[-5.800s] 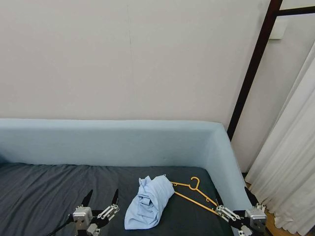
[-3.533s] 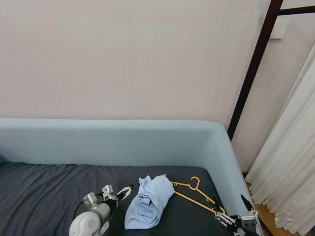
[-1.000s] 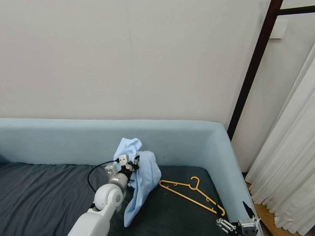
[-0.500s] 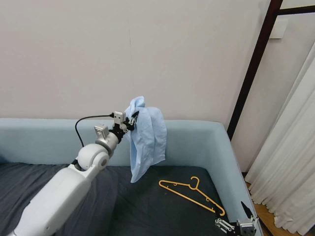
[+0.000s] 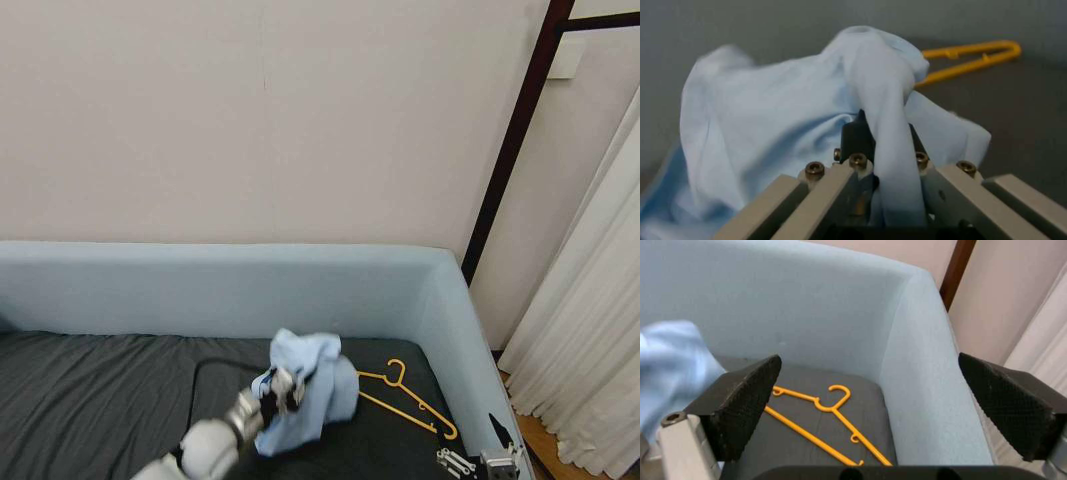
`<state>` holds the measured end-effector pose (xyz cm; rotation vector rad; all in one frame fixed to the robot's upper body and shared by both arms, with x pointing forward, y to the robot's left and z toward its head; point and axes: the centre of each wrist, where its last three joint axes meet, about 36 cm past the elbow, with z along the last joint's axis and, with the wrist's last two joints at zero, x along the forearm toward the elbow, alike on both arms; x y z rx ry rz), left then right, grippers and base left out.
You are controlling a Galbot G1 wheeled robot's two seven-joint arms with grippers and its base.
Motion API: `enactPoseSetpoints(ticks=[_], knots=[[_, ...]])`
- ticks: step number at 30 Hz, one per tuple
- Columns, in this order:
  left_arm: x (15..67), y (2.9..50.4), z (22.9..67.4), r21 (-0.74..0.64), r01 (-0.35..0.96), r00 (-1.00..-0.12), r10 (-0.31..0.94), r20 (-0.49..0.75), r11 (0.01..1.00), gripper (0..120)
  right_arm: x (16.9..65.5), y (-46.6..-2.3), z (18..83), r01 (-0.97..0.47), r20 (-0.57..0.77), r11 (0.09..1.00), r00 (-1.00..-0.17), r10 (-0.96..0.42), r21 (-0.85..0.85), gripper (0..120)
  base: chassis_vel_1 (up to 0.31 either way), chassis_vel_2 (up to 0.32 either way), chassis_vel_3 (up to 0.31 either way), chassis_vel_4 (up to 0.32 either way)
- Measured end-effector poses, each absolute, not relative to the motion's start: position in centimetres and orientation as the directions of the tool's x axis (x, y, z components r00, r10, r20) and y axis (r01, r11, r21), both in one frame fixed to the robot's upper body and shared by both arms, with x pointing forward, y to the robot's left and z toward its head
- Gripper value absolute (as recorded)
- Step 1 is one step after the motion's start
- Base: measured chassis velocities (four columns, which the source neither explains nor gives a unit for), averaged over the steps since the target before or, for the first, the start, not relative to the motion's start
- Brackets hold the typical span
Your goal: Pick up the clothes from the sofa and hang them on the clothes hanger.
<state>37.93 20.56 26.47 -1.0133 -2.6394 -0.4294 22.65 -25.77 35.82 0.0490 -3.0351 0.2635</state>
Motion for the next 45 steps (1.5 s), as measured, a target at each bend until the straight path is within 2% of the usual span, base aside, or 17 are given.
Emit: enactPoseSetpoints(ticks=[3, 6, 16, 25, 34, 37, 38, 40, 45], knots=[[35.8, 20.0, 25.0, 0.165, 0.682, -0.705, 0.581, 0.406, 0.713, 0, 22.7, -25.7, 35.7, -0.042, 0.097, 0.985, -0.995, -0.026, -0.17, 100, 0.0, 0.0, 0.0, 0.0], [31.4, 19.7, 22.5, 0.155, 0.669, -0.684, 0.521, 0.511, 0.727, 0, 22.8, -25.4, 35.6, -0.05, 0.094, 0.985, -0.995, -0.034, -0.167, 100, 0.0, 0.0, 0.0, 0.0], [28.8, 22.8, 19.8, 0.239, 0.566, -0.714, 0.324, 0.621, 0.789, 0, 22.3, -25.4, 35.5, -0.059, 0.084, 0.983, -0.995, -0.045, -0.171, 100, 0.0, 0.0, 0.0, 0.0], [29.5, 25.2, 19.0, 0.291, 0.441, -0.761, 0.181, 0.623, 0.849, 0, 22.0, -25.7, 35.5, -0.06, 0.076, 0.982, -0.996, -0.048, -0.176, 100, 0.0, 0.0, 0.0, 0.0], [30.6, 26.2, 19.8, 0.257, 0.396, -0.797, 0.19, 0.574, 0.882, 0, 22.0, -25.5, 35.7, -0.063, 0.069, 0.983, -0.996, -0.051, -0.174, 100, 0.0, 0.0, 0.0, 0.0], [30.7, 26.7, 20.3, 0.26, 0.415, -0.792, 0.206, 0.575, 0.872, 11, 22.0, -25.4, 35.9, -0.062, 0.067, 0.983, -0.996, -0.051, -0.173, 100, 0.0, 0.0, 0.0, 0.0], [30.7, 26.7, 20.3, 0.26, 0.415, -0.792, 0.206, 0.575, 0.872, 11, 22.0, -25.4, 35.9, -0.062, 0.067, 0.983, -0.996, -0.051, -0.173, 100, 0.0, 0.0, 0.0, 0.0], [30.5, 26.7, 20.9, 0.269, 0.416, -0.781, 0.19, 0.595, 0.869, 21, 22.0, -25.3, 35.9, -0.062, 0.067, 0.983, -0.996, -0.051, -0.17, 100, 0.0, 0.0, 0.0, 0.0], [29.0, 26.7, 22.7, 0.369, 0.368, -0.773, 0.059, 0.632, 0.853, 39, 22.2, -25.1, 35.9, -0.064, 0.066, 0.984, -0.996, -0.054, -0.168, 100, 0.0, 0.0, 0.0, 0.0]])
